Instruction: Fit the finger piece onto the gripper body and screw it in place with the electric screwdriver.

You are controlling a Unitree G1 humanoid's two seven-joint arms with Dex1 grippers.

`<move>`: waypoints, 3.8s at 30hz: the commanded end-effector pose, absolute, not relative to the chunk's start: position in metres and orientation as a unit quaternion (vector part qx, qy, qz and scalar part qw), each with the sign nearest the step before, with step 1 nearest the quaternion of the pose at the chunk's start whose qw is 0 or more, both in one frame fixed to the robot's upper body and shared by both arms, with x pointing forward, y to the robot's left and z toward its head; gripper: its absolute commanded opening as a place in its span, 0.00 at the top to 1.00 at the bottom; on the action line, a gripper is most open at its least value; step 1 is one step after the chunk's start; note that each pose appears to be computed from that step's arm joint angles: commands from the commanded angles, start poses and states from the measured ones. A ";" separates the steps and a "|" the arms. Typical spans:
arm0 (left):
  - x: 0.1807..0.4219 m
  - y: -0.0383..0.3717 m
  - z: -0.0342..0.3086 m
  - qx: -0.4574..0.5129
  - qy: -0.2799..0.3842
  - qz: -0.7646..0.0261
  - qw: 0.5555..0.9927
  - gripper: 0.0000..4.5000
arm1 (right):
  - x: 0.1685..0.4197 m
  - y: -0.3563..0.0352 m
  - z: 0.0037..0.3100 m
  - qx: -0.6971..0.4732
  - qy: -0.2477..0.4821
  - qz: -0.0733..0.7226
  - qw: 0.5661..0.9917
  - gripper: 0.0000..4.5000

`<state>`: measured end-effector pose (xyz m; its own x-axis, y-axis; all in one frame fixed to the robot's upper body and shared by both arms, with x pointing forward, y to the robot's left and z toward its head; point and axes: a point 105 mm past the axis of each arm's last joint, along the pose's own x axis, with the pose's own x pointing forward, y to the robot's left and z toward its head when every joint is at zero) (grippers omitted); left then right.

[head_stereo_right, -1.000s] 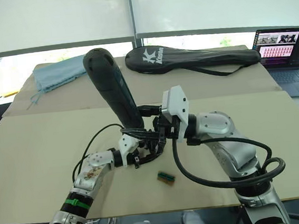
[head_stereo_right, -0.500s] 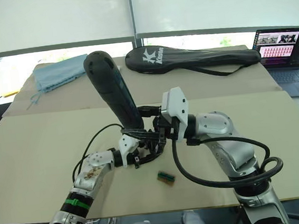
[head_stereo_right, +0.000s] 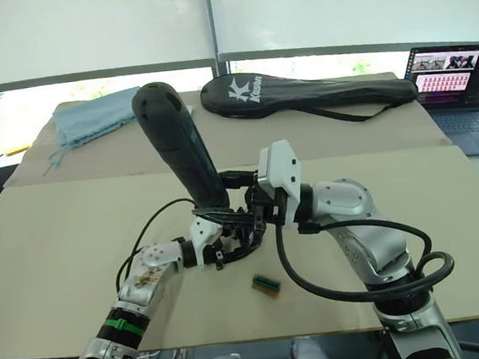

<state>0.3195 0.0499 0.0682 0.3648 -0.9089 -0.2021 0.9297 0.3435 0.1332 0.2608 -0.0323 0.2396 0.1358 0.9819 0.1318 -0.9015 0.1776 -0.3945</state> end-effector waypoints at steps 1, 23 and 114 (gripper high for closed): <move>0.308 0.047 0.046 0.106 0.091 -0.575 0.806 0.50 | 0.246 -0.028 0.260 -0.126 -0.226 0.642 0.722 0.58; 0.307 0.048 0.044 0.104 0.095 -0.576 0.805 0.50 | 0.242 -0.021 0.261 -0.166 -0.231 0.648 0.707 0.58; 0.305 0.050 0.042 0.102 0.101 -0.576 0.805 0.50 | 0.256 -0.036 0.265 -0.057 -0.177 0.624 0.759 0.58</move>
<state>0.3170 0.0518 0.0678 0.3667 -0.9081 -0.2022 0.9289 0.3454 0.1334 0.2616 -0.0348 0.2507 0.1745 0.9735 0.1477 -0.9459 0.2074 -0.2497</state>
